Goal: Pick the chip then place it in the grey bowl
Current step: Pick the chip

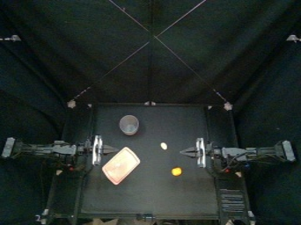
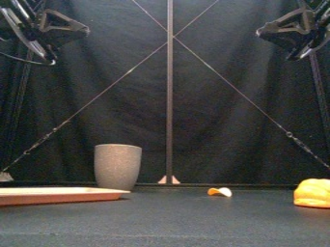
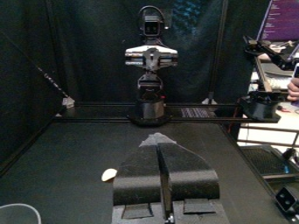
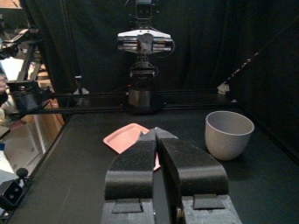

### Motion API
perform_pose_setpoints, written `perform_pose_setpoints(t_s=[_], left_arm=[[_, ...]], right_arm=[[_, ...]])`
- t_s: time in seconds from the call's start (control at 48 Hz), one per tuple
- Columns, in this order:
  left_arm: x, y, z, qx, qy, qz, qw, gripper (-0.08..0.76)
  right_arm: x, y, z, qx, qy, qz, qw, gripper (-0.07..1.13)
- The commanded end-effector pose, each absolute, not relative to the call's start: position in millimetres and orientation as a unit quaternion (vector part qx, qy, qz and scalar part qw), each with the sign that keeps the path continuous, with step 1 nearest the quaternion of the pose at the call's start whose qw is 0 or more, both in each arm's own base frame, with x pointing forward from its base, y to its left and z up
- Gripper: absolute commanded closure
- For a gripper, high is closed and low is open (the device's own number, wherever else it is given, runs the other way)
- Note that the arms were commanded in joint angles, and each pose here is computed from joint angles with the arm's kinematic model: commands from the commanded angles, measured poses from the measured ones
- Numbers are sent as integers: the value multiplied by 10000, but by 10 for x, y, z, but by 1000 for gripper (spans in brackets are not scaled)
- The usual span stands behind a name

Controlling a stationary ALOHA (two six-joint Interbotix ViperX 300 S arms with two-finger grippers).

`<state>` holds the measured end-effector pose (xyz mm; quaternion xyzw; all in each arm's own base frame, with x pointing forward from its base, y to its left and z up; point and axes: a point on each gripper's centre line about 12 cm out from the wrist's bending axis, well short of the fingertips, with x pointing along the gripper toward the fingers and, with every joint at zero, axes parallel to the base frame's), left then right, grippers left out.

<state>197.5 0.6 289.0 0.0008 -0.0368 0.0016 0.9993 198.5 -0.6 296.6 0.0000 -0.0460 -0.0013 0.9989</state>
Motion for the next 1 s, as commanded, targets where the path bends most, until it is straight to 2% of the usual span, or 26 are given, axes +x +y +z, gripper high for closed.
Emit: perform_pose_setpoints(t_s=[0.021,0.167,0.292,0.458,0.521,0.625,0.729,0.812,0.917,1.0], left_arm=[[2003,31,2911,3,-368,79,9993,635],[1998,62,2883,-17,-345,157,9993,635],[1995,85,2848,-31,-300,215,9993,633],[1982,136,2796,-29,-247,346,9991,635],[1975,160,2766,-29,-216,407,9989,635],[1965,203,2719,-88,-158,525,9985,635],[1951,245,2685,-184,-126,646,9977,635],[1942,263,2653,-222,-91,701,9973,635],[1929,274,2604,-232,-31,735,9970,635],[1920,278,2566,-212,17,749,9970,635]], right_arm=[[2046,-36,2931,50,-361,-87,9993,1048],[2195,-180,2780,433,-2,-444,9981,1042],[2317,-417,2559,1339,403,-1081,9843,1041],[2376,-774,2100,2748,1244,-2124,9295,1035],[2394,-837,1945,2987,1685,-2318,9103,1028],[2473,-893,1766,3266,2305,-2479,8825,985],[2621,-925,1684,3363,2718,-2496,8664,837],[2734,-954,1666,3398,2907,-2488,8592,662],[2848,-1009,1649,3464,3146,-2504,8475,418],[2897,-1113,1658,3530,3315,-2583,8359,321]])
